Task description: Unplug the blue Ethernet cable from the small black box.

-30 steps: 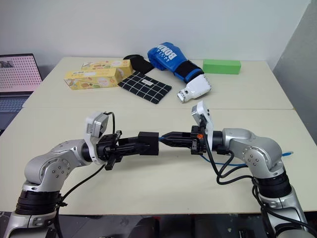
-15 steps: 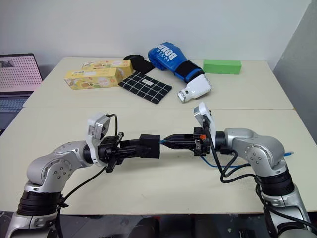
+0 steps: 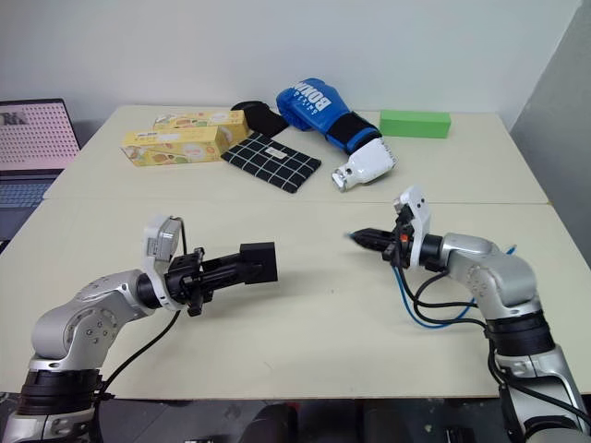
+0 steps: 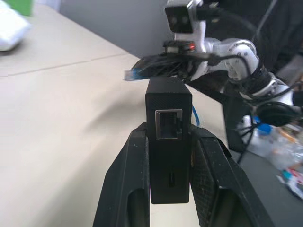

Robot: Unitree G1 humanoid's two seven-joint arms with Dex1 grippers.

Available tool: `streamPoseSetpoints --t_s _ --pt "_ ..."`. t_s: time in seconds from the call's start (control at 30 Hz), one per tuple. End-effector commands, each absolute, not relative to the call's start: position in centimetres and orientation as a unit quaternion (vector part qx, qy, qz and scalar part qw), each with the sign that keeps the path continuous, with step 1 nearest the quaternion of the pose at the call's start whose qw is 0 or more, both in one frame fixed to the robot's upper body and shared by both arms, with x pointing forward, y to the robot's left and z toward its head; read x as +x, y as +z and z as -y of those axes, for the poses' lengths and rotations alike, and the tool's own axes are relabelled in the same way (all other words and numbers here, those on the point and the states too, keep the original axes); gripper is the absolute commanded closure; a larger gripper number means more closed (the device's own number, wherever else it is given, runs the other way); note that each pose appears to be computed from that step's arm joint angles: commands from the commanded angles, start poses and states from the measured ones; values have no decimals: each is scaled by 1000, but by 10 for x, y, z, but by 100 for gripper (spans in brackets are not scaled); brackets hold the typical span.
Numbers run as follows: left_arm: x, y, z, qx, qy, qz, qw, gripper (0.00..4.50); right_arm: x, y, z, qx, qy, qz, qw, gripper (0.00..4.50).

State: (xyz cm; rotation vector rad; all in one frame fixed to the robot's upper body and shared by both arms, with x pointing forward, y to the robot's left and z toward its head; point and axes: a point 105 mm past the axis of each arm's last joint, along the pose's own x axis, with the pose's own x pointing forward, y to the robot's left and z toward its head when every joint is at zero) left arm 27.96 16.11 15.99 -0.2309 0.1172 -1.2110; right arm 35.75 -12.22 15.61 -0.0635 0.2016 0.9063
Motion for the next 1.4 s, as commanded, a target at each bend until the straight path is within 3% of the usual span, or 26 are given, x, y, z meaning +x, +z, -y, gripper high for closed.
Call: streamPoseSetpoints --t_s 0.03,0.17,0.23,0.3,0.43,0.6,0.77,1.0,1.4 --pt "283 165 -164 -85 -535 -47 839 373 397 145 153 -115 304 -59 944 446" --pt "285 163 -162 -82 -524 -54 846 373 404 125 158 -128 277 -73 950 446" --pt "287 161 -161 -72 -516 -59 851 373 402 117 157 -119 281 -88 948 376" --pt "289 160 -162 -63 -507 -58 858 373 400 115 156 -111 285 -92 948 333" --pt "301 159 -168 -54 -463 -41 884 373 392 135 158 -103 310 -72 942 241" --pt "315 158 -184 -46 -394 -5 918 373 346 166 129 -155 461 -33 873 128" --pt "336 155 -215 4 -257 71 964 373 317 182 88 -204 534 6 820 128" --pt "353 126 -268 66 -56 117 989 373 309 194 33 -220 574 43 788 128" --pt "353 81 -284 20 11 85 996 373 310 194 21 -234 590 32 772 128"
